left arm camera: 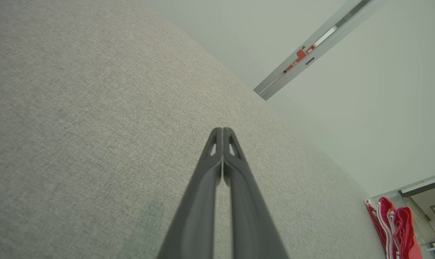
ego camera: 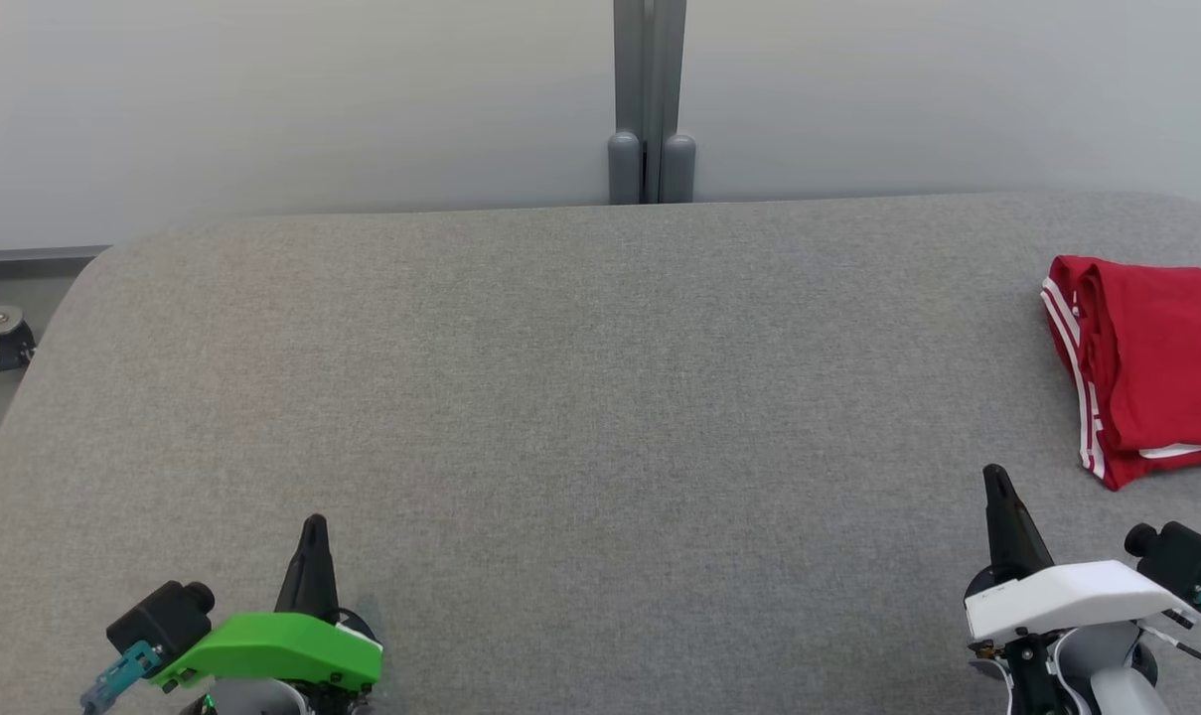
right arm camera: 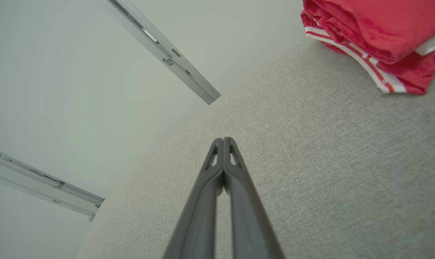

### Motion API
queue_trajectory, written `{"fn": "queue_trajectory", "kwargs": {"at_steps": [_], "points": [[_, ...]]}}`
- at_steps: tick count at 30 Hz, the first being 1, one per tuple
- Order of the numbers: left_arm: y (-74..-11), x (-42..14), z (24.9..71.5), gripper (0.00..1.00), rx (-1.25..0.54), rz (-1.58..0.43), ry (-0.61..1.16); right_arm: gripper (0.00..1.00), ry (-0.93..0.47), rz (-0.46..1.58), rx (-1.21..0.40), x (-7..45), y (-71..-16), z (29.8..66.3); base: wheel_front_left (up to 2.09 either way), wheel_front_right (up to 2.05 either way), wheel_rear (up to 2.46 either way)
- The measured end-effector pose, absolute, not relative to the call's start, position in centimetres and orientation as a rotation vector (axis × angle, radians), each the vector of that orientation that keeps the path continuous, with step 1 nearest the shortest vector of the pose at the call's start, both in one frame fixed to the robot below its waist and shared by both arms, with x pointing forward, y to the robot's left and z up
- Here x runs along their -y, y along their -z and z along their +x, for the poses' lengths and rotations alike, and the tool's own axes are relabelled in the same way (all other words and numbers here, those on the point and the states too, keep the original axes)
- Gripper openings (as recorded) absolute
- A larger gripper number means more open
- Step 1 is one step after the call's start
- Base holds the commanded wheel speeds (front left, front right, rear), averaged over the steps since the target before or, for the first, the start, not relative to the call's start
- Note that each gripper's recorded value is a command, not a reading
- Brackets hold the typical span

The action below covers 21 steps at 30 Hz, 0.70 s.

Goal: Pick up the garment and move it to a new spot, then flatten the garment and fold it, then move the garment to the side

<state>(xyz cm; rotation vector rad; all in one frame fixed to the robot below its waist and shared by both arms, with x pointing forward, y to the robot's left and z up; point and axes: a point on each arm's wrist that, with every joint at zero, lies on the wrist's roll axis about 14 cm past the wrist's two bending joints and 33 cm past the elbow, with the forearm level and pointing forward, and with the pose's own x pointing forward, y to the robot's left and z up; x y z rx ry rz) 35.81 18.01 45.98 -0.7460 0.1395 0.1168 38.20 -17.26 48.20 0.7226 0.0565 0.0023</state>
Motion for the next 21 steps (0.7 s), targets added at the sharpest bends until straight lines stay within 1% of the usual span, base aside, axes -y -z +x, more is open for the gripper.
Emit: {"fn": "queue_trajectory", "kwargs": {"at_steps": [21], "points": [[-46.9, -18.75, 36.67, 0.0, -0.123, -1.003, -0.12, 0.0, 0.026, 0.978, -0.059, 18.11, -48.6, 38.53, 0.0, 0.0, 0.0]]}}
